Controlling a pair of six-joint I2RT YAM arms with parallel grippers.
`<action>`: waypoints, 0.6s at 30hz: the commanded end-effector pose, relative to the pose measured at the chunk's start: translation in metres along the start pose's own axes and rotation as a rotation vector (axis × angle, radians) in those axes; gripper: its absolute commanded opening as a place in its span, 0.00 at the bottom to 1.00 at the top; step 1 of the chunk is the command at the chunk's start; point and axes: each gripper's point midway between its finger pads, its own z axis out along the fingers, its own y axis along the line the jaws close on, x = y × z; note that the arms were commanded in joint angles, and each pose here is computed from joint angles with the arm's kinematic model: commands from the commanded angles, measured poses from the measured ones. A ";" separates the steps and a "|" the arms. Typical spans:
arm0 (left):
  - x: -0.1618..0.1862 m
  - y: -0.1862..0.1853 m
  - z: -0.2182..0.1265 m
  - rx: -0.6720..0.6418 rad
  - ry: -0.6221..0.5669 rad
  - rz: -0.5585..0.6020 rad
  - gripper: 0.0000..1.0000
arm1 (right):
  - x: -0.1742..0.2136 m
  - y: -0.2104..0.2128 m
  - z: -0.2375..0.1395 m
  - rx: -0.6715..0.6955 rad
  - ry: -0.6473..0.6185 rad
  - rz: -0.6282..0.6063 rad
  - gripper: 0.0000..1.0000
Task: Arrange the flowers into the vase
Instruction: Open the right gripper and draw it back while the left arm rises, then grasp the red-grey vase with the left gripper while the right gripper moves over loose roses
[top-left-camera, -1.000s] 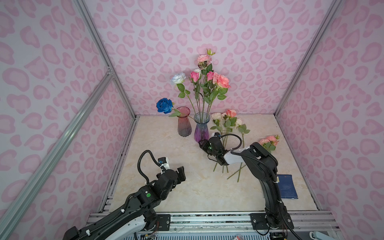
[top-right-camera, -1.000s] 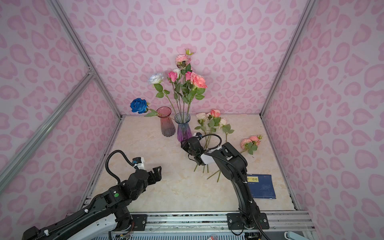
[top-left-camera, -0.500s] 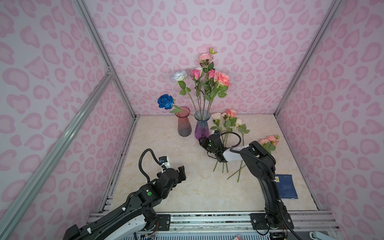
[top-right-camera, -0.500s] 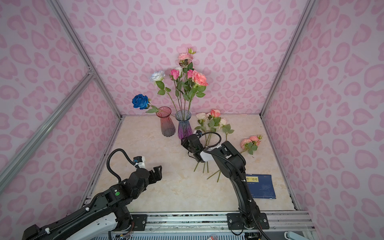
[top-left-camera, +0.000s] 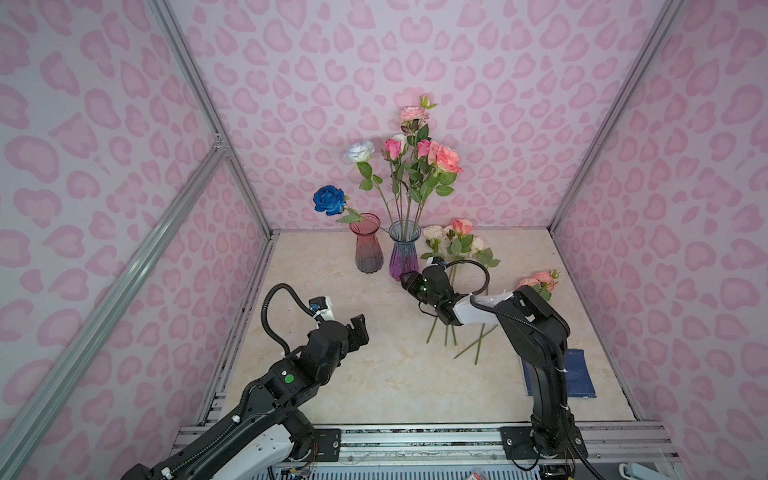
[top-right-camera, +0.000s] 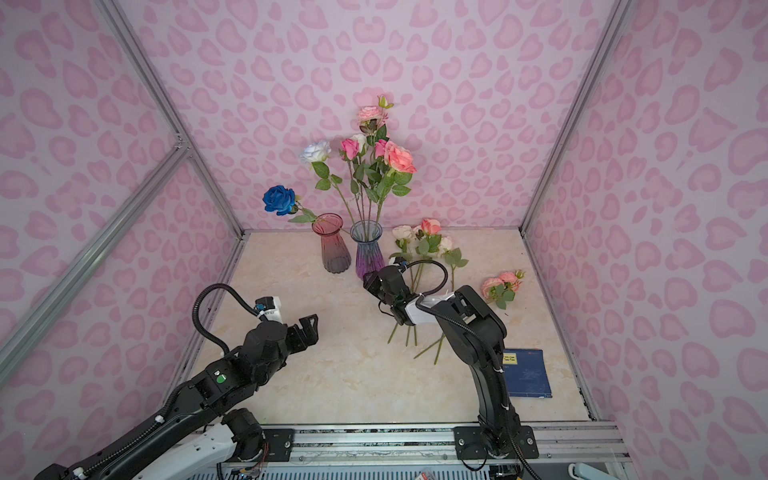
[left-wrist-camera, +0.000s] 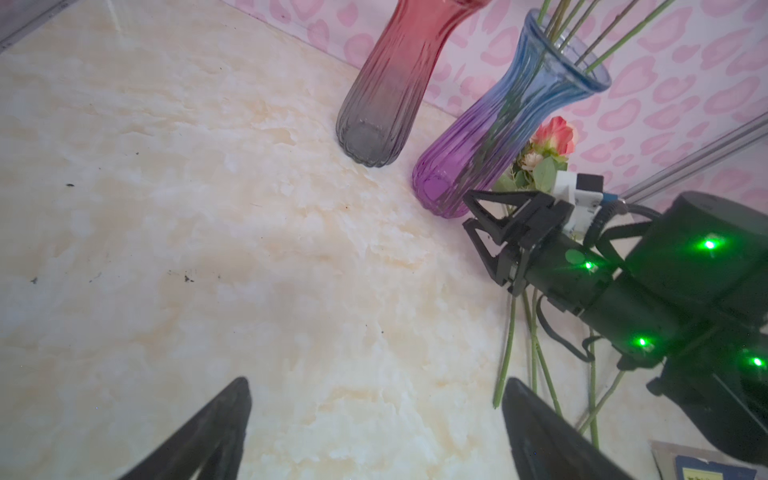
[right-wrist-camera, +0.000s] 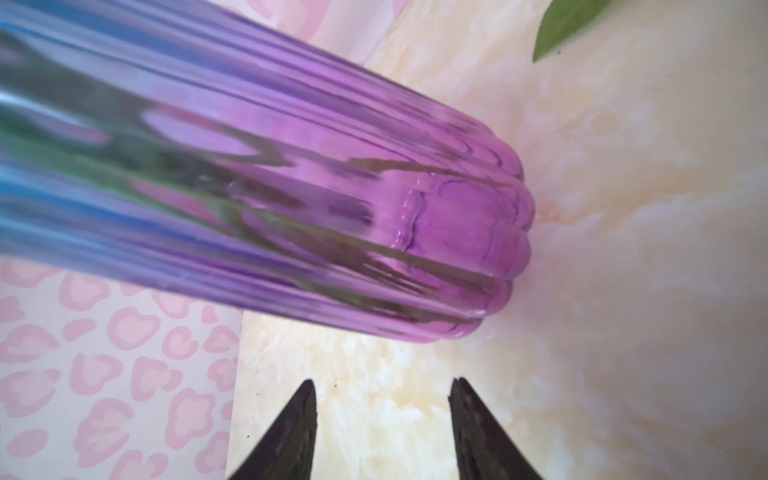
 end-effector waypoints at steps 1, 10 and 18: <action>-0.015 -0.003 -0.004 0.016 0.030 0.001 0.96 | 0.010 0.003 -0.020 -0.009 0.031 -0.030 0.53; -0.071 -0.006 0.043 0.039 0.190 -0.137 0.96 | -0.012 -0.018 -0.136 0.137 -0.041 -0.324 0.52; -0.119 0.001 0.128 0.080 0.347 -0.248 0.74 | -0.046 -0.031 -0.202 0.220 -0.101 -0.340 0.52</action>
